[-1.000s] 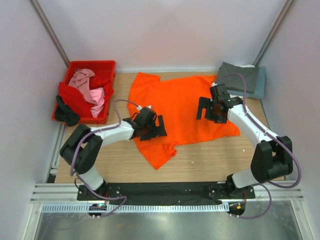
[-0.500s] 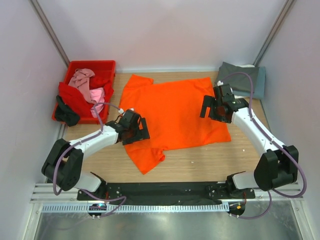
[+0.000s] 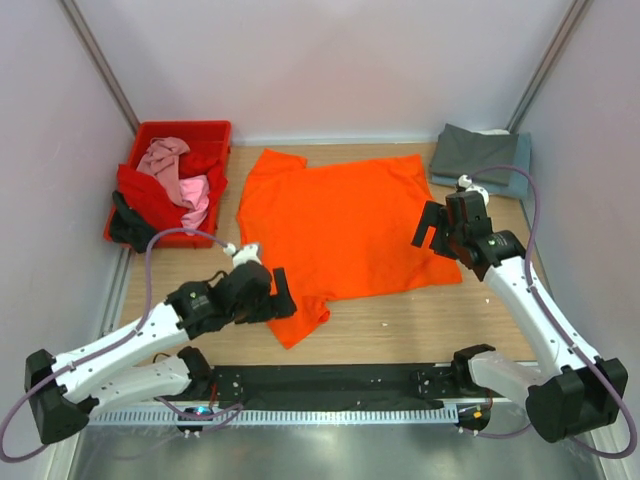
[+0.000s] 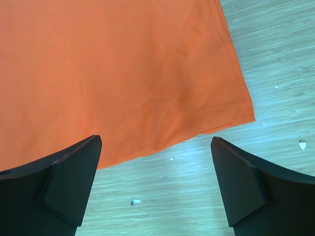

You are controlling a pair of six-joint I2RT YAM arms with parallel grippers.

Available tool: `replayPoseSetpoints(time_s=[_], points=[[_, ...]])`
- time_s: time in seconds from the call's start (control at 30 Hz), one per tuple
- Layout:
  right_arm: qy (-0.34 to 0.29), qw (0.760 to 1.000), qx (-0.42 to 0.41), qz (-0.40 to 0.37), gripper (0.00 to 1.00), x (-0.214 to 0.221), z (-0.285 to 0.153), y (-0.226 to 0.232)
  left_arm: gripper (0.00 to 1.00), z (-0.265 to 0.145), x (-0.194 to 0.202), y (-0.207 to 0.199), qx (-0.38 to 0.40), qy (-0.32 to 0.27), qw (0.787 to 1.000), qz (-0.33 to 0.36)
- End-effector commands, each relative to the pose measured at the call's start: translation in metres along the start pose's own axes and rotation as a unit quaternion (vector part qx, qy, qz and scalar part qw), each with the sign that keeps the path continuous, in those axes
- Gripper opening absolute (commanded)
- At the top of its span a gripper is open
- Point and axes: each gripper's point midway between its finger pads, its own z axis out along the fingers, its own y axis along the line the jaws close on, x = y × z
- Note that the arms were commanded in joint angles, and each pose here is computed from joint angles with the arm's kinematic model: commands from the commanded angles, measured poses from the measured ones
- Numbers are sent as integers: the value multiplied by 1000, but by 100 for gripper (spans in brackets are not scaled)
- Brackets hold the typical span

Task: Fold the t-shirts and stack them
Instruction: Fold the tshirt

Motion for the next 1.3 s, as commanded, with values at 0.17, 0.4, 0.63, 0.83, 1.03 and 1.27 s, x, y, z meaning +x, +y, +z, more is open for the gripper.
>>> replayPoseSetpoints(time_s=[0.17, 0.4, 0.63, 0.83, 1.03, 1.27], points=[[-17, 999, -25, 14, 100, 0, 5, 7, 87, 35, 89, 33, -3, 55, 994, -90], [-25, 1000, -8, 11, 100, 3, 2, -4, 85, 59, 98, 39, -13, 52, 994, -93], [-44, 999, 11, 14, 100, -1, -3, -12, 68, 78, 120, 35, -46, 106, 991, -72], [-47, 998, 24, 31, 100, -1, -2, -20, 22, 79, 117, 27, -32, 103, 992, -63], [0, 982, 58, 181, 99, 12, 16, -86, 0, 57, 95, 42, -56, 61, 995, -60], [82, 952, 19, 293, 93, 51, 46, -95, 0, 25, 61, 55, -39, -15, 995, -90]])
